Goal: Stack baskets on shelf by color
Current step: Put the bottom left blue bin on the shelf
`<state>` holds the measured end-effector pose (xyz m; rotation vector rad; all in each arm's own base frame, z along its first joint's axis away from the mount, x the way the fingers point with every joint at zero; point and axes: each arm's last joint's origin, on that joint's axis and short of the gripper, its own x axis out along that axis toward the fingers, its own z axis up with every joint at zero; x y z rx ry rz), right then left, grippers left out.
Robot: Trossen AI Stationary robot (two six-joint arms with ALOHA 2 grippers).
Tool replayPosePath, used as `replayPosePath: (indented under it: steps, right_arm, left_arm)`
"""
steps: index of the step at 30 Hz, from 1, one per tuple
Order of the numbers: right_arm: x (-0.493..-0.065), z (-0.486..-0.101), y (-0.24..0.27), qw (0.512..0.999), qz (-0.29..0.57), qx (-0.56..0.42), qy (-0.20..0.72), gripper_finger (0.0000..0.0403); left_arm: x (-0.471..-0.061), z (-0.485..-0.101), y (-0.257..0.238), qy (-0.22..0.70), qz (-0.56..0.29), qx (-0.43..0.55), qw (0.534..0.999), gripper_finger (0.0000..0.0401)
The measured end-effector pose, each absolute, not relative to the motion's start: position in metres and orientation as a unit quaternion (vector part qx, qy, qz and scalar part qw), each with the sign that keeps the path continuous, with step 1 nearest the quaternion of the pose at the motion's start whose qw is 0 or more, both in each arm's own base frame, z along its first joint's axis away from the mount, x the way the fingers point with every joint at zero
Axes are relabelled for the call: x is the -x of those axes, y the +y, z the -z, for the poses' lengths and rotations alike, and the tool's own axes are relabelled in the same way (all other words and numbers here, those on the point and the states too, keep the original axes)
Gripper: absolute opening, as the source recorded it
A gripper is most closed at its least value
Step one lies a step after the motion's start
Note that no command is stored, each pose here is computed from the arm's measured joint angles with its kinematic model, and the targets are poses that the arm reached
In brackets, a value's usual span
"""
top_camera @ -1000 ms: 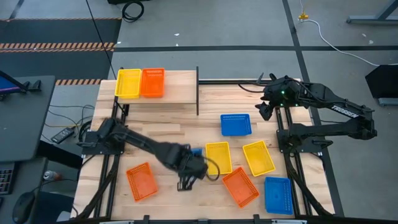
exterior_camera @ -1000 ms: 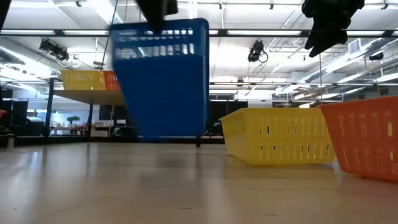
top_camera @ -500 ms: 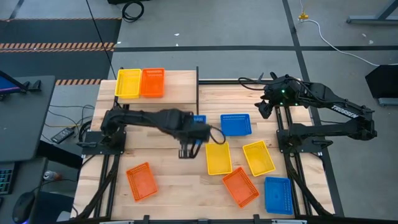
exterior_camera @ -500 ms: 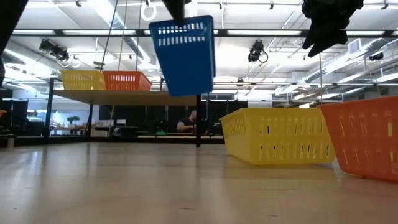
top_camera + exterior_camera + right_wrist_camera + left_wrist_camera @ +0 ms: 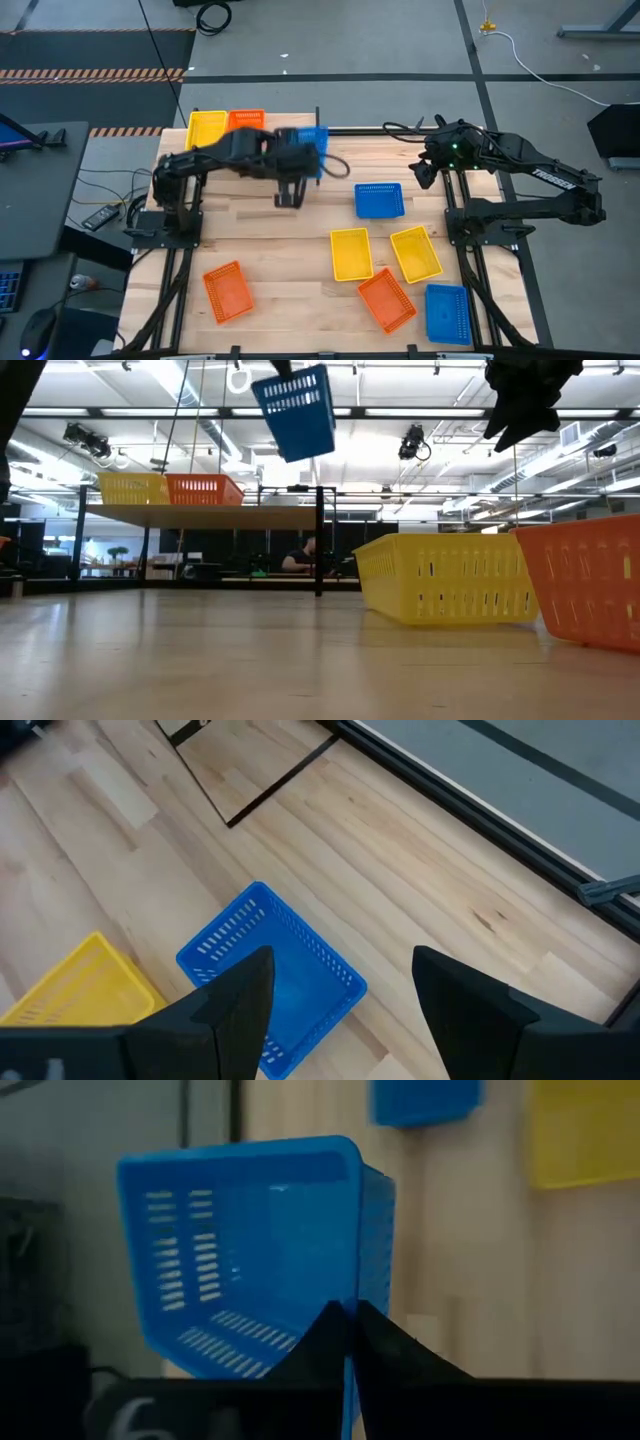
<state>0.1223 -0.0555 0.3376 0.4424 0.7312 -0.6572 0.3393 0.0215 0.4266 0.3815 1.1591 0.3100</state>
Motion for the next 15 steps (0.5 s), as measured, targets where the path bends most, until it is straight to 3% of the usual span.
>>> replayPosePath:
  steps: [6, 15]
  right_arm:
    - [-0.123, -0.338, -0.056, 0.859, 0.315, -0.212, 0.344, 0.0244]
    - [-0.123, -0.338, -0.056, 0.858, 0.314, -0.214, 0.344, 0.0244]
  left_arm:
    - [-0.337, -0.419, 0.064, 0.570, -0.166, -0.170, 0.787, 0.0012]
    - [-0.334, -0.357, 0.121, 0.671, -0.162, -0.102, 0.716, 0.0012]
